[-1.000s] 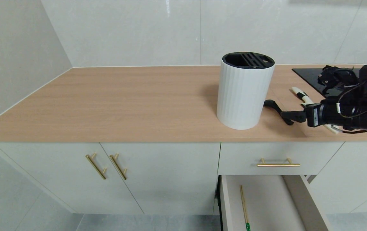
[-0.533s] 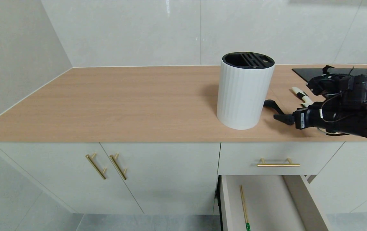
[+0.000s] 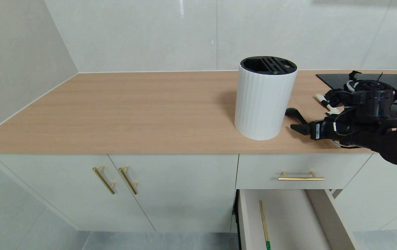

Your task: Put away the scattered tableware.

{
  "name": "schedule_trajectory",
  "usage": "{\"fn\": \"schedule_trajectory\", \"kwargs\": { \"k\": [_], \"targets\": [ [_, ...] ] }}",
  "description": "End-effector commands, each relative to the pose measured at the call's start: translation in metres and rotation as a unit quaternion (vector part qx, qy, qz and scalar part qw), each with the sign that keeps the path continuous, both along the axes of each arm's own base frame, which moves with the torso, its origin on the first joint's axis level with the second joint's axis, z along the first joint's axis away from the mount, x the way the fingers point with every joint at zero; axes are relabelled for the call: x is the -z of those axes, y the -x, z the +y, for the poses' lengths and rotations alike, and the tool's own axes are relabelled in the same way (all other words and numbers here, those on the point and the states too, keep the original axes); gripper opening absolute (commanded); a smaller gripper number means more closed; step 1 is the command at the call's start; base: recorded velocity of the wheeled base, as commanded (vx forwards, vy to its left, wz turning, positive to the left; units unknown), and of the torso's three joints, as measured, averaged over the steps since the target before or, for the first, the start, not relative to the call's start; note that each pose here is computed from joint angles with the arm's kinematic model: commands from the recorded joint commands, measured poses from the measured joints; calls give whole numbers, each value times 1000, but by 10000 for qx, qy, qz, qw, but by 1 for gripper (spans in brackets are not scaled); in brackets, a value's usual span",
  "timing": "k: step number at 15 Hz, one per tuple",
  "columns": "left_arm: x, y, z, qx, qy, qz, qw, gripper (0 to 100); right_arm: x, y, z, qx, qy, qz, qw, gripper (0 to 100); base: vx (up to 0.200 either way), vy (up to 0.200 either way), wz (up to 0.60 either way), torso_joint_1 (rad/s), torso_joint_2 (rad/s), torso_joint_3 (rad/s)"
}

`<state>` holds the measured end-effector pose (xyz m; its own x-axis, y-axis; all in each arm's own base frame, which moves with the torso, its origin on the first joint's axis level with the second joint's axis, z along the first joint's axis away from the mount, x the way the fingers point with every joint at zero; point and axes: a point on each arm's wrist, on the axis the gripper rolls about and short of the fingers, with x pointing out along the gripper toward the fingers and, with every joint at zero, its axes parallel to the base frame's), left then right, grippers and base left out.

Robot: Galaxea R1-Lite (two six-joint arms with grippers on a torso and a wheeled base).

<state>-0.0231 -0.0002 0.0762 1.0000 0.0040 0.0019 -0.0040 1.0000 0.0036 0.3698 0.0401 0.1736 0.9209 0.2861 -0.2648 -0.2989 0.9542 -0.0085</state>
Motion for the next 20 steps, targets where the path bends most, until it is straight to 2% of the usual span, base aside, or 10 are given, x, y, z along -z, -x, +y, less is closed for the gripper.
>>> {"fn": "schedule_trajectory", "kwargs": {
  "k": [1, 8, 9, 18, 20],
  "targets": [
    [0, 0, 0, -3, 3, 2, 10000, 100, 1, -2, 0, 10, -19, 4, 10000, 100, 0, 0, 0, 0, 0, 0],
    [0, 0, 0, -3, 3, 2, 10000, 100, 9, -6, -1, 57, 18, 105, 9999, 100, 0, 0, 0, 0, 0, 0],
    [0, 0, 0, -3, 3, 2, 10000, 100, 10, -6, 0, 50, 19, 113, 9999, 0, 0, 0, 0, 0, 0, 0],
    [0, 0, 0, -3, 3, 2, 10000, 100, 9, -7, -1, 192, 45, 42, 9998, 0, 0, 0, 0, 0, 0, 0],
    [0, 0, 0, -3, 3, 2, 10000, 100, -5, 1, -2, 429, -28, -110, 9990, 0, 0, 0, 0, 0, 0, 0]
  ]
}}
